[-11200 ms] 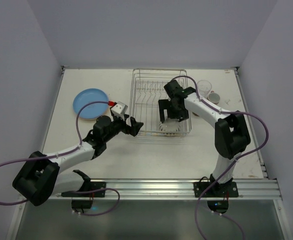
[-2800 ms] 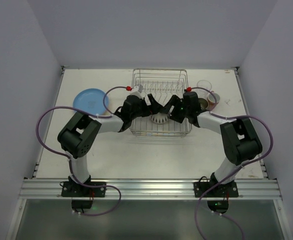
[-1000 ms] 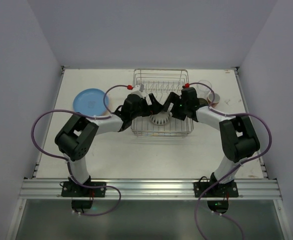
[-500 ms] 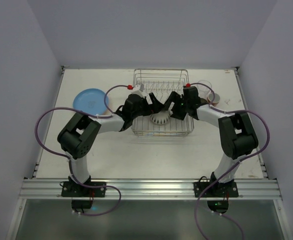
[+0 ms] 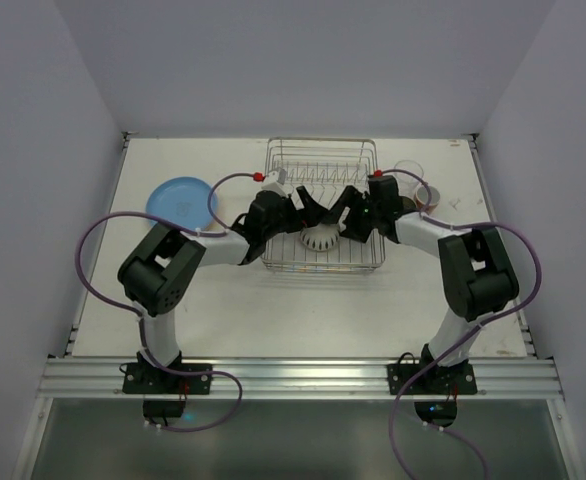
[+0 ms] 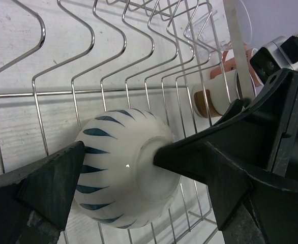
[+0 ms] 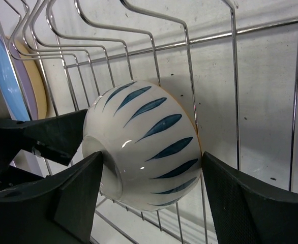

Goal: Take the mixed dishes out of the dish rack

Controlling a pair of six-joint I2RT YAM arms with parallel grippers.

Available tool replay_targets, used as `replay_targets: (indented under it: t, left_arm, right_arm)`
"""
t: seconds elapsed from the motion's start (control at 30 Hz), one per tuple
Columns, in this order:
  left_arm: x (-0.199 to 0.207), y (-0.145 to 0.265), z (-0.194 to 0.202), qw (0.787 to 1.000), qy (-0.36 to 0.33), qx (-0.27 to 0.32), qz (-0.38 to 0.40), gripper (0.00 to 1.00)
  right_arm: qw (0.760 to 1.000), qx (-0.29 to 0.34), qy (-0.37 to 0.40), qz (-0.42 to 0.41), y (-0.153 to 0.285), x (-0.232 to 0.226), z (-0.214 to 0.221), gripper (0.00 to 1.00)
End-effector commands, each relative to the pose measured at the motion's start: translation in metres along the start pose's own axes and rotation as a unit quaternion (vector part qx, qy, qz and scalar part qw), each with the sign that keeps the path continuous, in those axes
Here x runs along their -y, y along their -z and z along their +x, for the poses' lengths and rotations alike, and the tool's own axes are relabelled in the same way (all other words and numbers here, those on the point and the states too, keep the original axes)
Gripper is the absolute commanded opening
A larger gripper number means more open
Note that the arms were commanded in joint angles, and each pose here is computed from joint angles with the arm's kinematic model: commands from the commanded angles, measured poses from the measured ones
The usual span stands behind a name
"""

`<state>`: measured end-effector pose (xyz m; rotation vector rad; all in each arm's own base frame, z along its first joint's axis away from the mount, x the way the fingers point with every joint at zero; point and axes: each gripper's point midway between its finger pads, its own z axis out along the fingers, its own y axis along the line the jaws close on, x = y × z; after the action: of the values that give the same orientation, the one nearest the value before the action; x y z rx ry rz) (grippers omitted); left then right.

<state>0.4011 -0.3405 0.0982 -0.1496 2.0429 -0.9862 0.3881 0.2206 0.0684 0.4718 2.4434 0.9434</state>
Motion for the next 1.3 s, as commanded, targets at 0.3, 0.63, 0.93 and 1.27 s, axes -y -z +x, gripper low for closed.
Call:
replay_targets:
  t: [0.3,0.63,0.93,1.27]
  left_arm:
    - [0.057,0.008,0.02,0.991,0.061,-0.028,0.112,1.0]
    - [0.075,0.019,0.012,0.988,0.061,-0.032,0.136,1.0]
    - [0.084,0.028,0.006,0.986,0.067,-0.032,0.152,1.0]
    - [0.086,0.038,-0.027,0.988,0.042,-0.023,0.145,1.0]
  right_arm:
    - [0.994,-0.016,0.028,-0.104,0.034,-0.066,0.012,0.29]
    - [0.989,0.007,0.052,-0.137,0.051,-0.081,0.007,0.07]
    - [0.982,0.023,0.072,-0.171,0.057,-0.09,0.006,0.0]
    - [0.968,0.084,0.134,-0.195,0.085,-0.107,-0.006,0.0]
